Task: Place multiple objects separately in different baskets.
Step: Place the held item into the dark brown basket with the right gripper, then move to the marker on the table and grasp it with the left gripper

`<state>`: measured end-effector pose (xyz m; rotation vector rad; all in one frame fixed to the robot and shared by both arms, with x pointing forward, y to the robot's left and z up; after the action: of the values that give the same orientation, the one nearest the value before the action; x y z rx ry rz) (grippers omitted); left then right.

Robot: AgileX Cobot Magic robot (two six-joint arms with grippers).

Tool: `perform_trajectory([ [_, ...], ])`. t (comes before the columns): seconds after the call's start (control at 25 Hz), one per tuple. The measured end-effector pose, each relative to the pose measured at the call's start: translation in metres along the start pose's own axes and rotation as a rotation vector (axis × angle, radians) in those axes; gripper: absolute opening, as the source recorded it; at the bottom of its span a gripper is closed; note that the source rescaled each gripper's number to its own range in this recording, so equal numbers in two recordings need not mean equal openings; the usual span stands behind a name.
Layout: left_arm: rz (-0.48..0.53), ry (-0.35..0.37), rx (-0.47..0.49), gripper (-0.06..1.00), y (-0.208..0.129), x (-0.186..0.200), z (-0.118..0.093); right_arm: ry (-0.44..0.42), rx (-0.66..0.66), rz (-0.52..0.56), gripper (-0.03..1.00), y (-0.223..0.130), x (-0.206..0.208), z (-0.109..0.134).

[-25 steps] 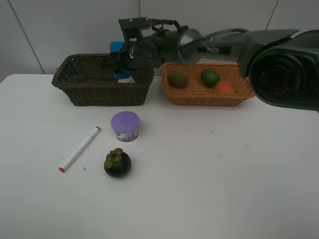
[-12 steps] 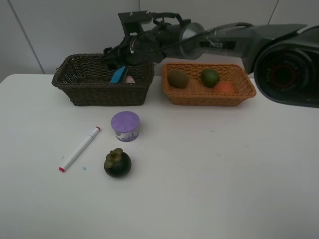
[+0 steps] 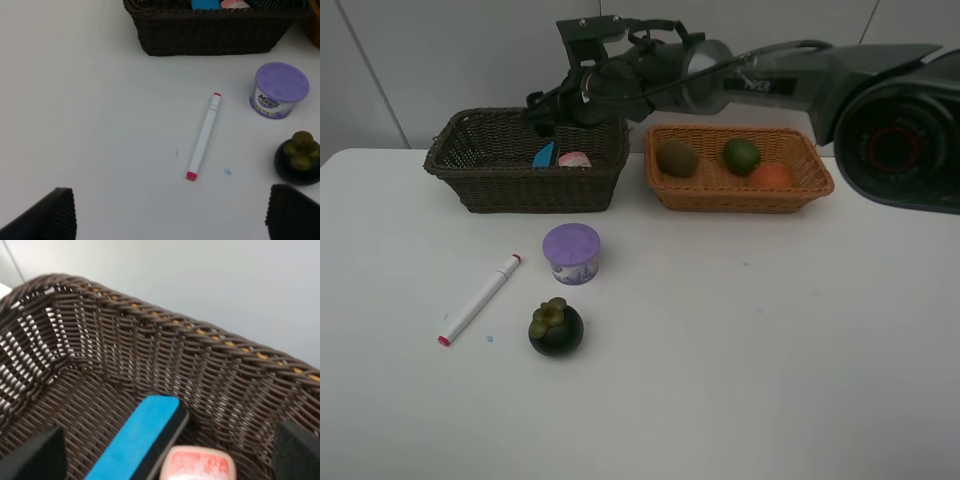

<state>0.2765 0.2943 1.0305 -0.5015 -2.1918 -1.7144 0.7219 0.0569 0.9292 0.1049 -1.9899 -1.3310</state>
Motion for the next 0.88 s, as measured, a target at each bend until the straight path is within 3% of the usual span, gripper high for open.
perform_trajectory([
  [0.4, 0.0, 0.0, 0.0, 1.0, 0.0, 0.0, 0.0, -0.082, 0.018, 0.082, 1.0, 0.034, 0.052, -0.023],
  [0.88, 0.0, 0.0, 0.0, 1.0, 0.0, 0.0, 0.0, -0.226, 0.019, 0.124, 1.0, 0.098, 0.184, -0.061],
])
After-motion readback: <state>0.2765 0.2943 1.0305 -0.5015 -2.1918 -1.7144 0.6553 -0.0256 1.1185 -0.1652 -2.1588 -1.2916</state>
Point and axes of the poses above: a point on each arm's last joint axis where the gripper is mounted, x pointing back along that axis away from the gripper, z along the wrist's bending axis when the last joint is at zero, y = z × x, the point moved 5 cm from there along -x, pointing out along that axis toward the gripper, and after that the axes turned 12 degrees about x, right-handed, at the moved point
